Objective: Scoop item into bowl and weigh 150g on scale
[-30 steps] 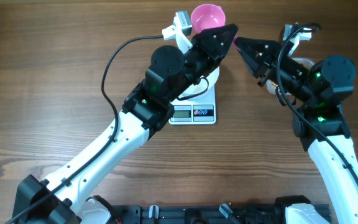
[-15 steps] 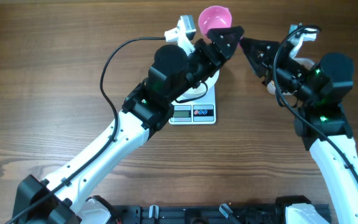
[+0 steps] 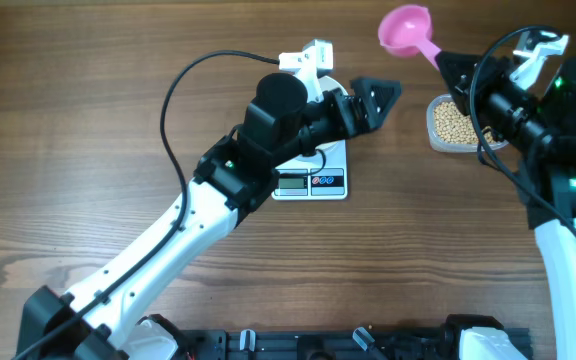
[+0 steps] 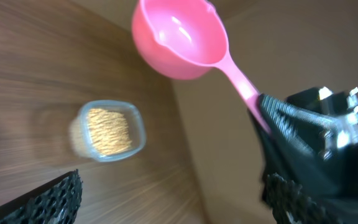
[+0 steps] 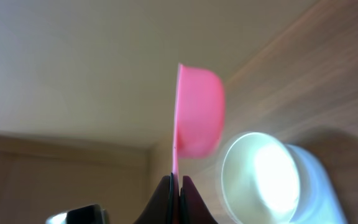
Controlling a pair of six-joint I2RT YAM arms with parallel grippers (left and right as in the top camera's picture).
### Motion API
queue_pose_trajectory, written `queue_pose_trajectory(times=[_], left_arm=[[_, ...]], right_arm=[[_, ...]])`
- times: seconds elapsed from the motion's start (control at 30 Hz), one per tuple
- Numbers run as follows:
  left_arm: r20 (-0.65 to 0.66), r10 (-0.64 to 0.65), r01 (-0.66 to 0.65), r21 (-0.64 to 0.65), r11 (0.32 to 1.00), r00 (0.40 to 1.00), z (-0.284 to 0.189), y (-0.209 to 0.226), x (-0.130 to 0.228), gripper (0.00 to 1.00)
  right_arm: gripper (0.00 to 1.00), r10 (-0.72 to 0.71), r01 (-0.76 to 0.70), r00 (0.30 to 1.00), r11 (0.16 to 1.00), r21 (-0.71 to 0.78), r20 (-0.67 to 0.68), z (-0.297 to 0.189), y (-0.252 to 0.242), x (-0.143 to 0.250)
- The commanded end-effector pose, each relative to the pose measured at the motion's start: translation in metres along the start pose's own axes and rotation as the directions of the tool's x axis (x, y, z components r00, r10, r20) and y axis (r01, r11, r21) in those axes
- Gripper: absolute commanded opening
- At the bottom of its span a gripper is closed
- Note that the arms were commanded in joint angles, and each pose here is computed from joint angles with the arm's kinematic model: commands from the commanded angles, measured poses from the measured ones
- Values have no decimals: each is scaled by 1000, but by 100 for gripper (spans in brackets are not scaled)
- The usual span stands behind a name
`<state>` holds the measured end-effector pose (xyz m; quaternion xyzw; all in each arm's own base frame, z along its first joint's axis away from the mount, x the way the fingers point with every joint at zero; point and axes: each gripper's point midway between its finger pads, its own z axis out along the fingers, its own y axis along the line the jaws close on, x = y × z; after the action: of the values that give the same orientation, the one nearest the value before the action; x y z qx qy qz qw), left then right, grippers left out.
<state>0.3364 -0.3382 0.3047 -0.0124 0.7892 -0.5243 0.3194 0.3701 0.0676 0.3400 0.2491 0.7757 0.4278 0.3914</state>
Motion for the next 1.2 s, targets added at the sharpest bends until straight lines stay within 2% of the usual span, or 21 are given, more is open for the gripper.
queue_pose_trajectory(times=[0.0,0.2,0.37,0.57,0.7,0.8,0.83,0.87,0.9,0.93,1.17], left_arm=[[39,201,-198,-52,979,979,-31,-3,-18,100],[-25,269,-267,-223,938,963,-69,38,-26,100],[-46,175,-178,-432,884,983,-106,86,-40,100],[-68,112,-131,-498,857,991,-121,108,-36,100],[-116,63,-116,-536,836,991,-127,118,-21,99],[-171,5,-102,-559,823,985,-134,125,-3,84],[-182,-5,-101,-566,818,983,-135,126,1,77],[-201,-20,-102,-577,810,979,-137,128,7,61],[-210,-27,-104,-586,803,977,-138,130,11,28],[-232,-38,-110,-590,800,972,-135,132,18,4],[-359,-75,-164,-590,790,930,-112,143,59,4]], right_arm=[[5,-211,191,970,969,159,120,-22,2,-30],[5,-328,284,938,913,292,114,-51,6,-39],[5,-358,326,933,882,339,33,-58,-4,-27],[4,-334,309,942,850,428,-17,-65,-27,-19],[4,-311,290,950,832,474,-34,-70,-39,-14],[4,-288,284,955,821,495,-70,-73,-47,-6],[4,-289,287,954,818,498,-77,-74,-48,-5],[4,-304,307,949,812,496,-88,-74,-48,-5],[4,-313,316,945,810,495,-92,-74,-48,-5],[4,-333,339,937,801,493,-103,-73,-48,-5],[4,-348,355,931,792,496,-110,-74,-49,-6]])
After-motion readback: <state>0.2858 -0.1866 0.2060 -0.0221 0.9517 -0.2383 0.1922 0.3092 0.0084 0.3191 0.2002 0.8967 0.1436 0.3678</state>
